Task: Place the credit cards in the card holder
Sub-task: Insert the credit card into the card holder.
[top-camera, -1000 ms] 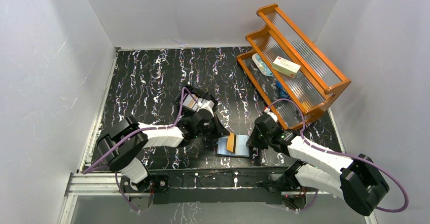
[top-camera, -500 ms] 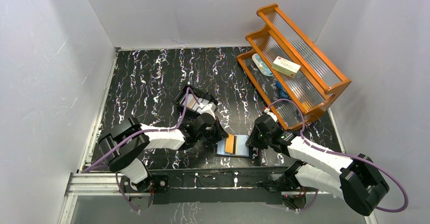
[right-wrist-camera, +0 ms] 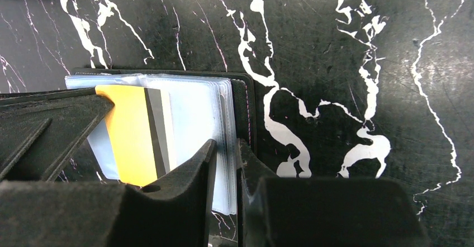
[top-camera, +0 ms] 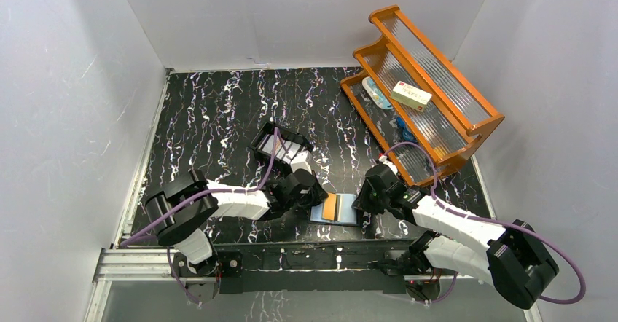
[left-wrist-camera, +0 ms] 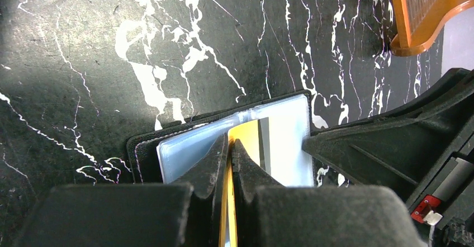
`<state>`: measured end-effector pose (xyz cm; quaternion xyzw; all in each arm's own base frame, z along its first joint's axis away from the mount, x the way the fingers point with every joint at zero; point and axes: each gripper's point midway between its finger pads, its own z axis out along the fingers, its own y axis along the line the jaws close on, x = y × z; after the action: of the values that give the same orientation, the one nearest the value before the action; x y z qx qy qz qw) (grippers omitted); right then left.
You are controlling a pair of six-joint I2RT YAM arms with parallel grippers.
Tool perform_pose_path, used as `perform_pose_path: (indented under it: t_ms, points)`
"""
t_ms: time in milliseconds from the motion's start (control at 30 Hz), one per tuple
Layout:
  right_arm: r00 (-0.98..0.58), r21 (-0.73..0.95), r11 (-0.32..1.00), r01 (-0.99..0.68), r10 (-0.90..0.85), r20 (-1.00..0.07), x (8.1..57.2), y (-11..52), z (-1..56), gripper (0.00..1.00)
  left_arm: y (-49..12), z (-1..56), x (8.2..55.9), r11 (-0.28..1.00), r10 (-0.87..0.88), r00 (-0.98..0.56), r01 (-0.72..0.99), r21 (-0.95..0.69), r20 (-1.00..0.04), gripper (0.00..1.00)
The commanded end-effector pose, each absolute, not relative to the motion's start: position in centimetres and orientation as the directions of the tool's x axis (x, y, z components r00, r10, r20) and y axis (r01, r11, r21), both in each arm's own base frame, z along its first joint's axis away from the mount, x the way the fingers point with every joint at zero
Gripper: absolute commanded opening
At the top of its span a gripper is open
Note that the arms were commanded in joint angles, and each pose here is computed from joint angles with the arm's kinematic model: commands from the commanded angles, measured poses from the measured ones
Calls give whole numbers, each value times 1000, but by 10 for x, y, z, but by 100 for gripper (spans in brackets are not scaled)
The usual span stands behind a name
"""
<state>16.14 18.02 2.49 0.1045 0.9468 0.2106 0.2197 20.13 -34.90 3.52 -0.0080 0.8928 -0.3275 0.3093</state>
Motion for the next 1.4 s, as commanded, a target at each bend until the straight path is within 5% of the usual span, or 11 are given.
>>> perform_pose_path:
  t_ms: [0,300,533,733,1367]
  points:
    - [-901,411,904,123,275,-335,149,173,9,25,-342,34,210,832,-229,-766,166,-530,-601,0]
    - [-900,432,893,127,287,-327,149,176,11,25,-365,38,196,806,-224,-797,171,-566,-560,0]
    - [-903,464,878,115,288,-320,149,183,23,30,-362,56,188,804,-211,-816,169,-570,-539,36]
    - [-898,475,872,115,296,-326,149,183,28,30,-358,67,183,819,-179,-828,174,-547,-531,45]
    - [-911,475,867,149,307,-275,136,178,9,29,-391,54,148,740,-69,-929,196,-644,-362,52]
